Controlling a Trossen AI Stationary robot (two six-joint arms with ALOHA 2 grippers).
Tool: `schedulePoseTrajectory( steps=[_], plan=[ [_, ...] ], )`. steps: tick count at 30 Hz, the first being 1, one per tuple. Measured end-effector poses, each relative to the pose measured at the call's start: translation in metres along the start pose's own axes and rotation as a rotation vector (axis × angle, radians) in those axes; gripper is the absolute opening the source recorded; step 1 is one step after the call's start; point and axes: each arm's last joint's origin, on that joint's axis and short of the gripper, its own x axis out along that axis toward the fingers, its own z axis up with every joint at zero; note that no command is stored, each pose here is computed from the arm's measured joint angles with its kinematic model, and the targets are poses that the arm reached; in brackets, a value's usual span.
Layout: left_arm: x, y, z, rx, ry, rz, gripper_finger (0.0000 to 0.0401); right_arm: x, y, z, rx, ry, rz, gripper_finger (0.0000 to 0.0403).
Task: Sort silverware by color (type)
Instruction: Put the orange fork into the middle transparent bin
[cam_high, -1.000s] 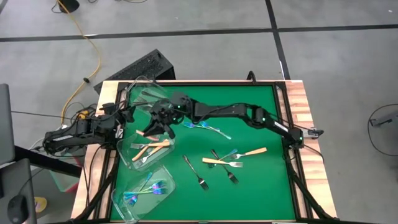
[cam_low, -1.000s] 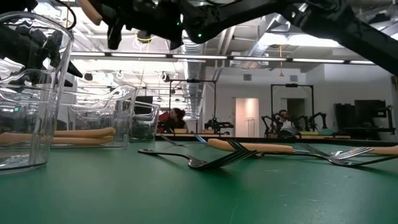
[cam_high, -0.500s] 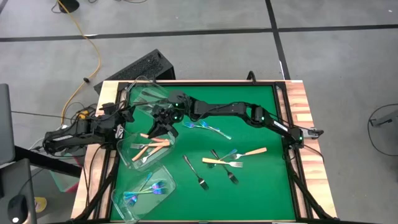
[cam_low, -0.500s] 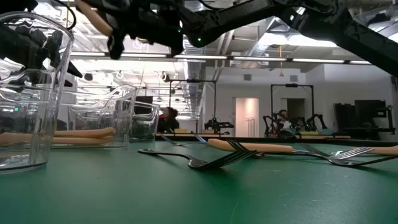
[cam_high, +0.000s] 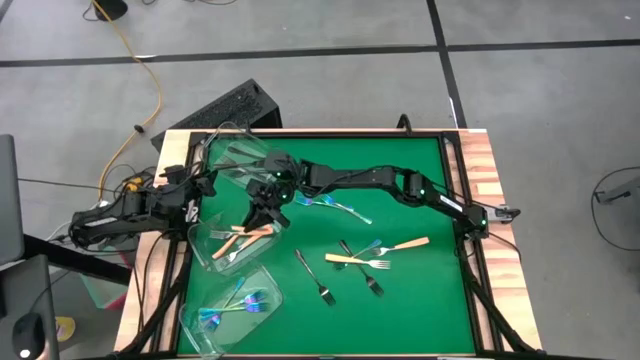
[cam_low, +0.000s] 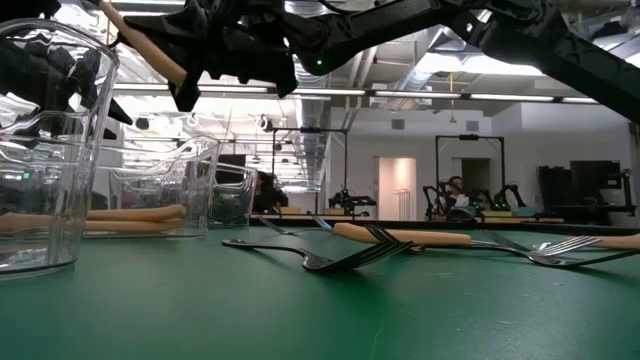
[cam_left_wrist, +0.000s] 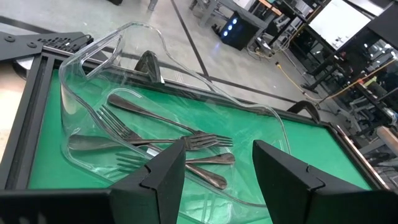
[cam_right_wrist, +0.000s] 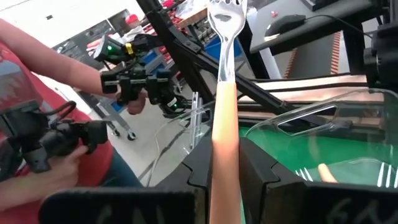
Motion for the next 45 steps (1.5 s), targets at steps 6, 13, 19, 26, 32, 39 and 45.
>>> schedulePoseTrajectory(
  steps=[6,13,19,26,32,39,45],
  plan=[
    [0.000,0.000,0.000,0.001,0.000,0.000,0.0172,0.000,-0.002,-0.004,-0.028,0.028,-0.016,0.0061],
    [0.000,0.000,0.000,0.001,0.001,0.001,0.0172,0.005,0.002,-0.007,-0.047,0.040,-0.009,0.0061],
    [0.000,0.000,0.000,0.001,0.001,0.002,0.0172,0.007,0.003,-0.011,-0.068,0.070,-0.013,0.0061],
    [0.000,0.000,0.000,-0.002,0.002,0.002,0.0172,0.008,0.000,-0.020,-0.074,0.119,-0.079,0.0061],
    [0.000,0.000,0.000,-0.006,0.002,0.004,0.0172,0.011,-0.001,-0.026,-0.207,0.172,-0.232,0.0061],
    [0.000,0.000,0.000,-0.017,0.002,0.004,0.0172,0.019,0.000,-0.037,-0.354,0.287,-0.419,0.0061],
    [0.000,0.001,0.000,-0.019,0.002,0.004,0.0172,0.024,0.004,-0.038,-0.410,0.305,-0.457,0.0061]
  ],
)
